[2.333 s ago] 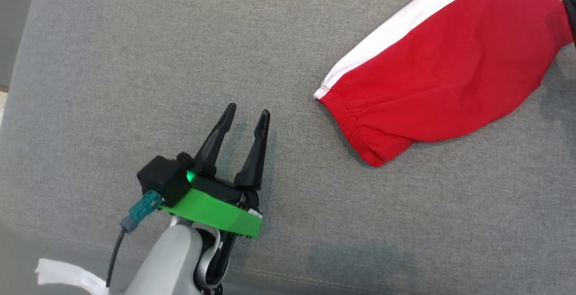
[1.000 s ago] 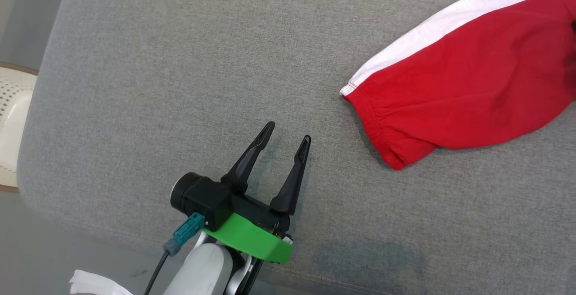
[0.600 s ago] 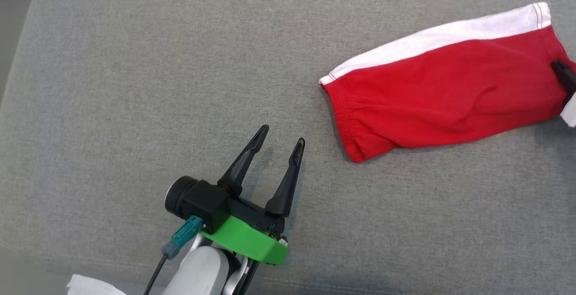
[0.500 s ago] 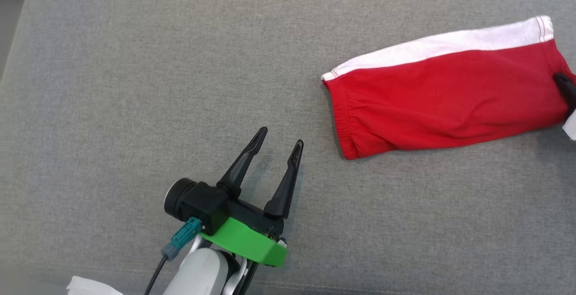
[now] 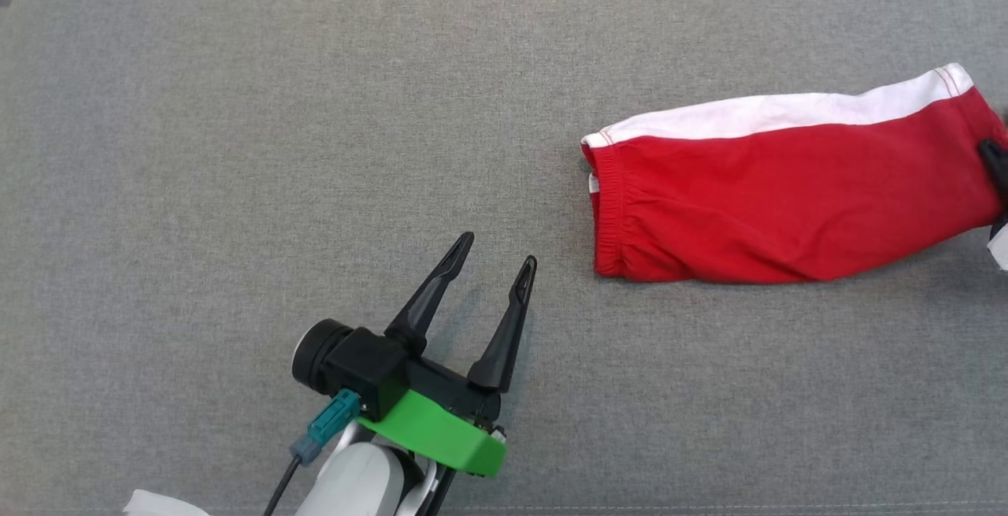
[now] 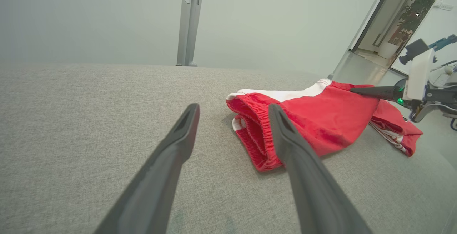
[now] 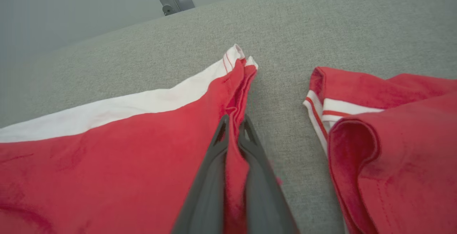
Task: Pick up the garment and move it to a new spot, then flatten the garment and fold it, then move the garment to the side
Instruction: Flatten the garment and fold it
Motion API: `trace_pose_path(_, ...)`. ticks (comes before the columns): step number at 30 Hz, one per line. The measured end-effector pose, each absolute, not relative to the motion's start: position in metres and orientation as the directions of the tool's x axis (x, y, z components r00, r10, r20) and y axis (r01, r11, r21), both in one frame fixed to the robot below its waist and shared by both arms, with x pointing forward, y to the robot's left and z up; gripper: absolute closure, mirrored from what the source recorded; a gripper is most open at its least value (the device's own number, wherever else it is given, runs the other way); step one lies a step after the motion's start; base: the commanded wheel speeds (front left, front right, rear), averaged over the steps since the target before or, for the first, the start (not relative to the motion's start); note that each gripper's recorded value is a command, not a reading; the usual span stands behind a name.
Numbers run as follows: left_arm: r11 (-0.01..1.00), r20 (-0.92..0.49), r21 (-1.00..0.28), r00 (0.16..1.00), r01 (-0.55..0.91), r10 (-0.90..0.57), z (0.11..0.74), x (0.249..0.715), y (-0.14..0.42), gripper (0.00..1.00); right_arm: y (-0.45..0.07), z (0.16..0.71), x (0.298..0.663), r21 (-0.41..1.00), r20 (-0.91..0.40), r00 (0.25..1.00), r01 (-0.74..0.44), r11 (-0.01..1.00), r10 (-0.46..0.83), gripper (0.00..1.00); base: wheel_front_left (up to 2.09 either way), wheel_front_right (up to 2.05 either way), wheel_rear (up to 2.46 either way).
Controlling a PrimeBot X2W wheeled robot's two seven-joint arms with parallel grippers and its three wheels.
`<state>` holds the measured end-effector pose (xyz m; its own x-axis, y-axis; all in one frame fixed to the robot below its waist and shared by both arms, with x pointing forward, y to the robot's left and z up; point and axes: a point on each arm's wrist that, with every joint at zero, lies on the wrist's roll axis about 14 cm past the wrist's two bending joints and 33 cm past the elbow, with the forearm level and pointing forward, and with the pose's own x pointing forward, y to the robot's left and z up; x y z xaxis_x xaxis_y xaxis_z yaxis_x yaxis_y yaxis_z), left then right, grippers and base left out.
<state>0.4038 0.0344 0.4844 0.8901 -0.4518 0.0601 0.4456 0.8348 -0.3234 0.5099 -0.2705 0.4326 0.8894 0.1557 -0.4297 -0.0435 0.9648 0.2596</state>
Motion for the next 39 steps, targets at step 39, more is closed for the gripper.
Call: trace_pose_path(39,0.848,0.083,-0.361,0.919,0.387,-0.384,0.499,0.391,0.056,0.00,-0.022,0.491,0.476,0.406,-0.284,0.607,-0.626,0.666,0.743,1.00,0.00,0.00,0.00)
